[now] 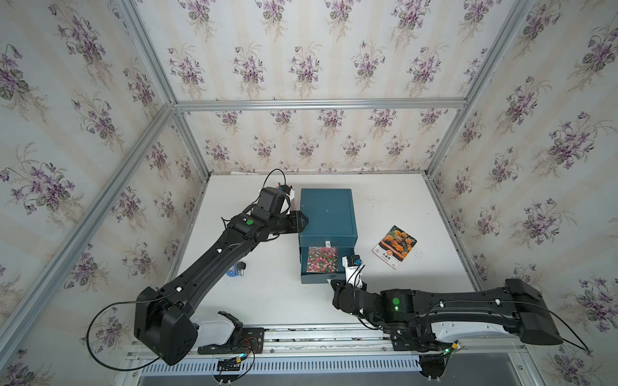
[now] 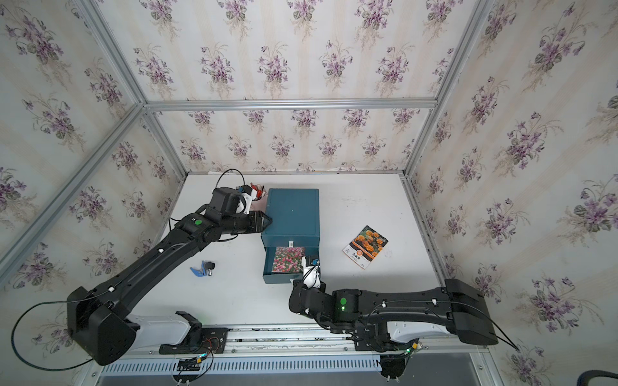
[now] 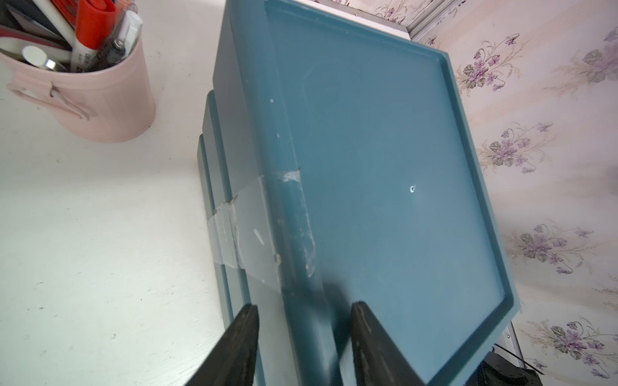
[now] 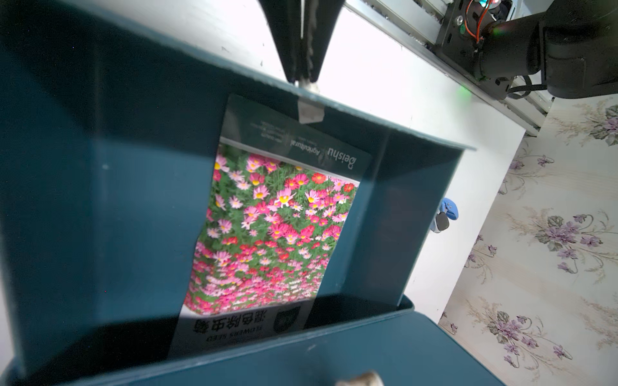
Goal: Take the seed bags out of the drawer
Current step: Open the drawer in the storage box, then pick up the seed packet from the drawer.
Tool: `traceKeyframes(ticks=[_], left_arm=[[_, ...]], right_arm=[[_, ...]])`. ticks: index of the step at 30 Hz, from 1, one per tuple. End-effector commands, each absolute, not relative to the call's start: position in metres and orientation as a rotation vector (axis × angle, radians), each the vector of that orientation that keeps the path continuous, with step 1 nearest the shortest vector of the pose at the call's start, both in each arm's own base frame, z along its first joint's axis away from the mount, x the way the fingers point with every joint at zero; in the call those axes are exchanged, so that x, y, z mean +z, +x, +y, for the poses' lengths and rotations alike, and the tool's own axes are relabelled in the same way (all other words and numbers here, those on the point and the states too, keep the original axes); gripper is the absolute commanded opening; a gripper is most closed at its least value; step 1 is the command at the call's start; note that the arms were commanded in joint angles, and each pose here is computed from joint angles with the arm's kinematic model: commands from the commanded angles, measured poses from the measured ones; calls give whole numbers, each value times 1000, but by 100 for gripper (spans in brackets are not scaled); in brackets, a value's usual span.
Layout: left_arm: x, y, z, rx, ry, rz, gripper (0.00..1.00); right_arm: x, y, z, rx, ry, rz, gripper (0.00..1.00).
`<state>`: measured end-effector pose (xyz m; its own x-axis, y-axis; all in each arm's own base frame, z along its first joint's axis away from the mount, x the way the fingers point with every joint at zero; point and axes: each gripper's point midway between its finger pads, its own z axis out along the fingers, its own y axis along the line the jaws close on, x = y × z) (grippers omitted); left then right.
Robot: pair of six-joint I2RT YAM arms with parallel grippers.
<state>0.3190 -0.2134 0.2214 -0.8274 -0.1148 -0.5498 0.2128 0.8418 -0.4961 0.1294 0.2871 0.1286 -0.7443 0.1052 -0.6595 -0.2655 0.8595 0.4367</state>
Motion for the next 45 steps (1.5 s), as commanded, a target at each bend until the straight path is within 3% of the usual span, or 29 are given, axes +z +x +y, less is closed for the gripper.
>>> traceKeyframes(ticks=[1,20,21,25,26,31,35,39,45], left_arm=[[189,305,-191,-597,1,2574,47],[180,307,-186,-571,-66,2588,46],[181,307,-186,-574,-68,2585,47],[184,306,-186,-580,-65,2577,50],[186,306,-186,-581,-65,2572,51],[192,308,-182,-548,-51,2564,53],[199,309,-183,-550,-34,2553,54],[205,312,-187,-573,-28,2535,59],[207,317,-189,-563,-21,2543,62]], right_arm=[[123,131,276,585,-148,2327,0],[100,85,269,568,-205,2372,1],[100,86,270,561,-207,2373,10],[100,86,267,528,-224,2378,62],[100,86,264,507,-231,2379,69],[126,84,251,436,-281,2303,73],[150,79,243,360,-351,2259,84],[169,82,231,281,-332,2246,85],[218,86,233,393,-244,2242,84]])
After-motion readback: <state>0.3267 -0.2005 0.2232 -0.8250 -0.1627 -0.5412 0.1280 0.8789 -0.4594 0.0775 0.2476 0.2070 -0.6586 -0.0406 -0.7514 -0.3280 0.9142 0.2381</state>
